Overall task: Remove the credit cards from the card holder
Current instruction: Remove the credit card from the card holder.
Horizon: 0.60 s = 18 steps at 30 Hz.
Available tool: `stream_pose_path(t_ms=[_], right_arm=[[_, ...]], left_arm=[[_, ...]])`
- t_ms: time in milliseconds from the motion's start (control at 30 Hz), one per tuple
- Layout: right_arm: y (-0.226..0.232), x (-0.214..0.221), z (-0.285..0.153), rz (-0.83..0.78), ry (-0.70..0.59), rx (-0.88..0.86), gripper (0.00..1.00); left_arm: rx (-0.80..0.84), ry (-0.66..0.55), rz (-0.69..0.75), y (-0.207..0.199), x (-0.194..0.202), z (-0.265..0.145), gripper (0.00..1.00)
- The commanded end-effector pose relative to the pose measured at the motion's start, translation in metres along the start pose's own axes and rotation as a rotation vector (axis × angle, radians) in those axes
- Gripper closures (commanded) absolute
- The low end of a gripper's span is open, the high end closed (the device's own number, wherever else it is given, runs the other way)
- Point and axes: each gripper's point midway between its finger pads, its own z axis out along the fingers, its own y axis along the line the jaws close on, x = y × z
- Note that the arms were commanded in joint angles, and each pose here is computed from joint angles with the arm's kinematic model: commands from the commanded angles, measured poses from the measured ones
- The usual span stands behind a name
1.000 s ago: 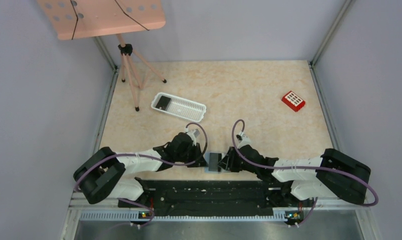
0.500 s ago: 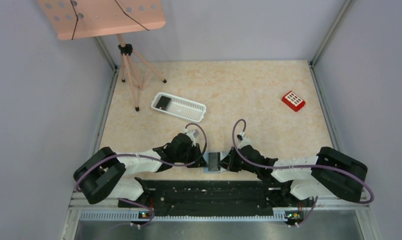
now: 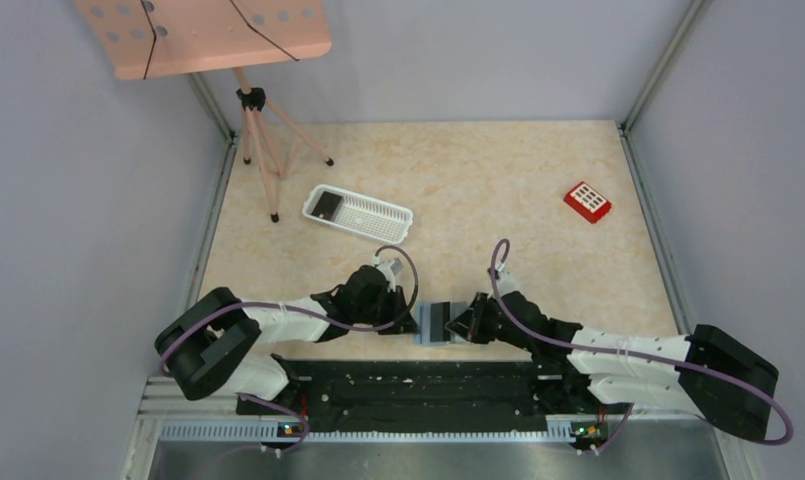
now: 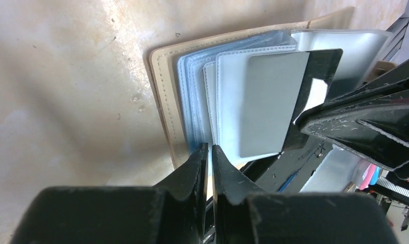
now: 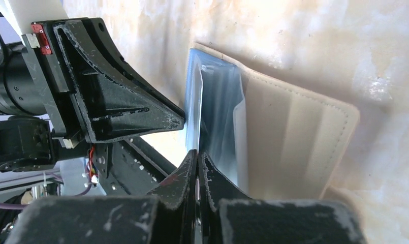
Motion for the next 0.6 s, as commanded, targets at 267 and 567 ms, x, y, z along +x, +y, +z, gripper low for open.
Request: stream_pose_path(t_ms=[267, 567], right_arm=[[-0.002, -0.004, -0.006, 0.0, -0.035, -0.041, 1.0], [-0.018, -0.033, -0.031, 0.02, -0.129, 0.138, 1.0]], left_arm=[[-0.035, -0.009, 0.007, 0.005, -0.003, 0.002, 0.86], [-0.028, -0.03, 0.023, -0.004, -0.01, -0.004, 0.84]])
